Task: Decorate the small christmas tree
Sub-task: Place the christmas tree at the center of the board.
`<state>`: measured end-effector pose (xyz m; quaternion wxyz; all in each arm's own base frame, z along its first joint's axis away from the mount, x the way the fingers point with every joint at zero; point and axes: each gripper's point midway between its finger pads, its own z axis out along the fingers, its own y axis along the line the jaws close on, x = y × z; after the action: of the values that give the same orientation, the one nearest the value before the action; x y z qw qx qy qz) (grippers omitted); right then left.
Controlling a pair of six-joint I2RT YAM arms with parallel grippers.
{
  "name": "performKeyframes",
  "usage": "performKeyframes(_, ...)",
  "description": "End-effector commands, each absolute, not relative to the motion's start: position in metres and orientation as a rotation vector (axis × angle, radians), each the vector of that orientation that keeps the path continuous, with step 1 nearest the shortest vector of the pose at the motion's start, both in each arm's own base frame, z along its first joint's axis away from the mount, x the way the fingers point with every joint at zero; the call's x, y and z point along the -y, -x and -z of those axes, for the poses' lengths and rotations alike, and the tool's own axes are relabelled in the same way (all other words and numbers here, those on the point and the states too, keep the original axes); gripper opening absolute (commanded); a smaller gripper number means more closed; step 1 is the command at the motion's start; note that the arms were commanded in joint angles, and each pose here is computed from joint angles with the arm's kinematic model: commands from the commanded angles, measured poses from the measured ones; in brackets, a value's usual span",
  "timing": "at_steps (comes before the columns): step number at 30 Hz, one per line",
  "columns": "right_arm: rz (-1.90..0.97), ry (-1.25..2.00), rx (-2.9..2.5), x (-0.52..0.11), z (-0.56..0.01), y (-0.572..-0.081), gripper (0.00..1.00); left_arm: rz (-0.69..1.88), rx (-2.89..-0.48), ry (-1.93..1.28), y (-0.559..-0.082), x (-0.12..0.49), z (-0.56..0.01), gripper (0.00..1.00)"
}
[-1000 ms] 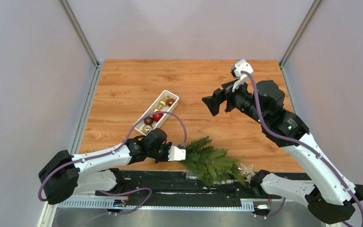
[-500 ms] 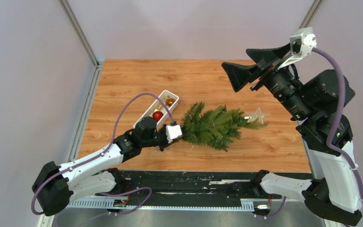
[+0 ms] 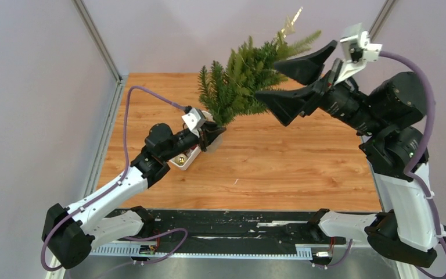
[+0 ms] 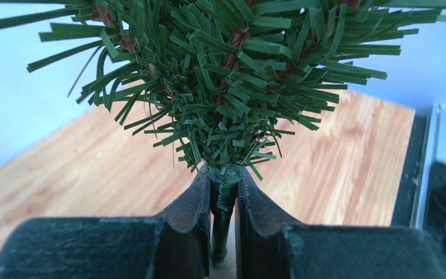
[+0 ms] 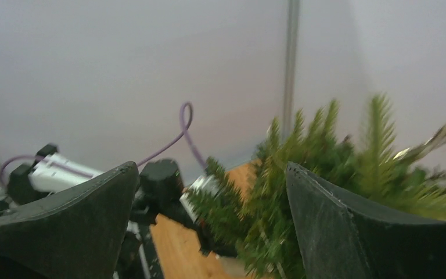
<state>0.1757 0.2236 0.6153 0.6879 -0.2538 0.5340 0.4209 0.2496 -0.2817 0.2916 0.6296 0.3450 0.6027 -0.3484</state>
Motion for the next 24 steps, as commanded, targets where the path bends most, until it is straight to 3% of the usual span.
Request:
performKeyframes(1,-1.198,0.866,-1.189,-0.265,-0.582,-0.137,0.96,0.824,-1.027,-0.599,-0.253,0.267,-0.417,0.00)
performKeyframes(6,-1.182,0.791,-1.284,-0.269,-0.552,-0.156,0.90,0.844,-0.961,-0.564,-0.251,0.259,-0.449,0.00)
performKeyframes(9,-1.108,0.608,-1.381,-0.271,-0.532,-0.195,0.72,0.865,-0.949,-0.571,-0.247,0.260,-0.454,0.00)
performKeyframes(11,-1.101,0.545,-1.406,-0.279,-0.518,-0.211,0.67,0.880,-0.945,-0.589,-0.244,0.262,-0.452,0.00)
performKeyframes(14,-1.115,0.502,-1.357,-0.295,-0.522,-0.217,0.68,0.886,-0.950,-0.584,-0.245,0.263,-0.452,0.00)
performKeyframes(19,-1.026,0.334,-1.332,-0.292,-0.524,-0.242,0.80,0.910,-0.938,-0.599,-0.241,0.266,-0.454,0.00)
performKeyframes(24,-1.019,0.166,-1.270,-0.292,-0.522,-0.261,0.77,0.932,-0.951,-0.599,-0.239,0.271,-0.447,0.00)
